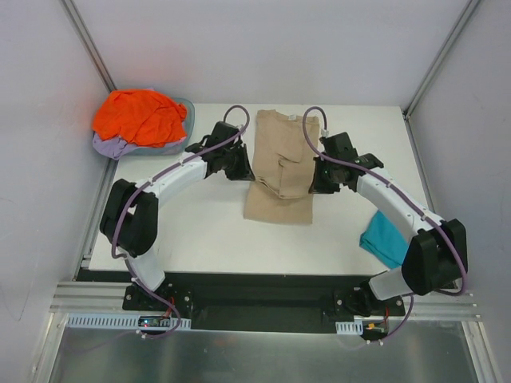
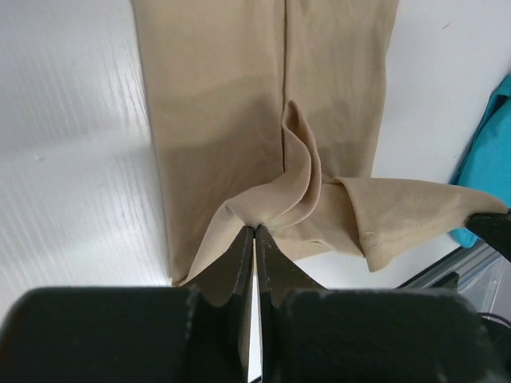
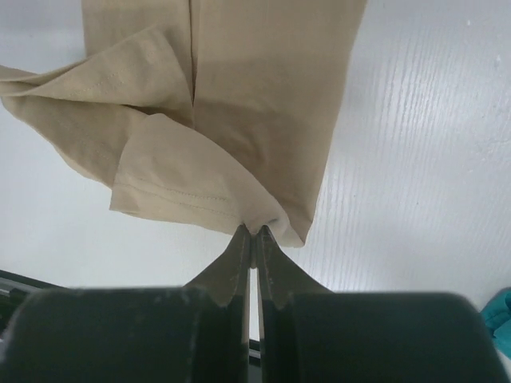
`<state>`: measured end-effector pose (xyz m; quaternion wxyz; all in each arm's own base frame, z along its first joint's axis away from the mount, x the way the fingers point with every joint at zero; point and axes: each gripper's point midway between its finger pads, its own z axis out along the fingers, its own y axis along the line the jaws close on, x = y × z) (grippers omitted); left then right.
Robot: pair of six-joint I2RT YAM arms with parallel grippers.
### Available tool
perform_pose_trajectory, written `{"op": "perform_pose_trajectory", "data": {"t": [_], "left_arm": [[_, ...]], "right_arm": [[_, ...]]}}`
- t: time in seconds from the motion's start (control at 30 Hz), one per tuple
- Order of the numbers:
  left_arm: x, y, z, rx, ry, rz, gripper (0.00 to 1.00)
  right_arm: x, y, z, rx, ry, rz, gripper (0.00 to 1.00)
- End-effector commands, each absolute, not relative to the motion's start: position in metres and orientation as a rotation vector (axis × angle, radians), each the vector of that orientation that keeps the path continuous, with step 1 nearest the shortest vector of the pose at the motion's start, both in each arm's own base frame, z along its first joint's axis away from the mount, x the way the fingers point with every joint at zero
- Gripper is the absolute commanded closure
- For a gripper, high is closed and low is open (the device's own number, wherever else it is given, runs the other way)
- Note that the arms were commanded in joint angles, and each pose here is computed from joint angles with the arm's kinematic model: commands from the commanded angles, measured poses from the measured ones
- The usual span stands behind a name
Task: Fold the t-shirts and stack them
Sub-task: Fold the folded rectangular tshirt in 1/3 of the way
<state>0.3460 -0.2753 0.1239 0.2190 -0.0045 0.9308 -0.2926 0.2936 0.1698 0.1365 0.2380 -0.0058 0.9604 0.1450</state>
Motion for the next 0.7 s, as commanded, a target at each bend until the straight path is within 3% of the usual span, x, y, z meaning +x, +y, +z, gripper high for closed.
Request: {"op": "perform_pose_trajectory", "data": {"t": [0.0,0.67], "left_arm": [[0.372,-0.279,0.135,0.029,2.533,-0.862,1.0],[0.42,-0.293,0.109,0.022,2.568,-0.963,1.0]], "right_arm": [[0.323,0.174,0.149,-0.02,2.584,0.476,0.99],[0.388,0.159,0.11,0.137,2.649,0.394,0.99]]}}
